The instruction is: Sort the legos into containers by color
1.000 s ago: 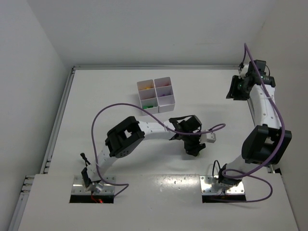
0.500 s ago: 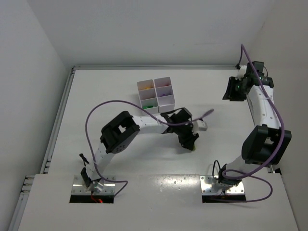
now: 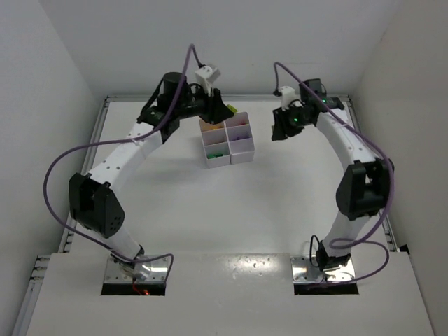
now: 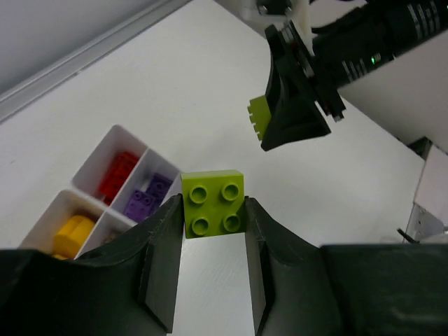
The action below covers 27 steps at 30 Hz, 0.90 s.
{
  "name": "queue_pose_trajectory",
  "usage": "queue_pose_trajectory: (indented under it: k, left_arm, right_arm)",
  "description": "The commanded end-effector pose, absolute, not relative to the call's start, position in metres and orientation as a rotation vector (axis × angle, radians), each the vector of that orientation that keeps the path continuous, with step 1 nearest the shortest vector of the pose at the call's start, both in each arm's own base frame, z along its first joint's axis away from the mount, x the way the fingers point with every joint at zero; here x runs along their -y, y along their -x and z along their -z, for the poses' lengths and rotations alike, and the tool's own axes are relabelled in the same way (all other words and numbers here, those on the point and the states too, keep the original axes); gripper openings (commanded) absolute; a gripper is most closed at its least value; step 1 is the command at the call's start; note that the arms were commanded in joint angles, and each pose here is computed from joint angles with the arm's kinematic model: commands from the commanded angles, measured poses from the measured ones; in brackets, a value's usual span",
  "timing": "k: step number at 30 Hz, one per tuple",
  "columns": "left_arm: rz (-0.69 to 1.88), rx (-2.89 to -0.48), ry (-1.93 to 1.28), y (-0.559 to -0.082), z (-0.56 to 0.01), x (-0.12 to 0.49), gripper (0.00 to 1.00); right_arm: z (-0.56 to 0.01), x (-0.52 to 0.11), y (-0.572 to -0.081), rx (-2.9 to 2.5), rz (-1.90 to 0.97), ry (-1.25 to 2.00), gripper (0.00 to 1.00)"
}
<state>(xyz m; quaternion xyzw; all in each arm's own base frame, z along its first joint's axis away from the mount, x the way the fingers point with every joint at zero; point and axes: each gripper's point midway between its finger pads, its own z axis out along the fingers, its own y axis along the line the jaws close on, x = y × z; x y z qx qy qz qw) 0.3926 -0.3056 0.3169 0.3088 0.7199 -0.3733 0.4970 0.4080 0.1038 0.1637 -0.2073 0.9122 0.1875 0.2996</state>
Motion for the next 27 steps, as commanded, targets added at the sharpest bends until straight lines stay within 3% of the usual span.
queue_pose_trajectory:
  k: [1, 11, 27]
  left_arm:
    - [0.955, -1.956, -0.508, -0.414, -0.286, 0.267, 0.0]
    - [0.908, -1.993, -0.272, -0.435, -0.275, 0.188, 0.0]
    - [0.907, -2.002, -0.235, -0.433, -0.272, 0.175, 0.0]
  right_arm:
    - [-0.166, -0.147, -0.433, -2.282, -0.504, 0.916, 0.0]
    - [-0.127, -0.19, -0.469, -2.113, -0.303, 1.387, 0.02]
    - [-0.091, -0.224, -0.458, -2.064, -0.161, 1.617, 0.06]
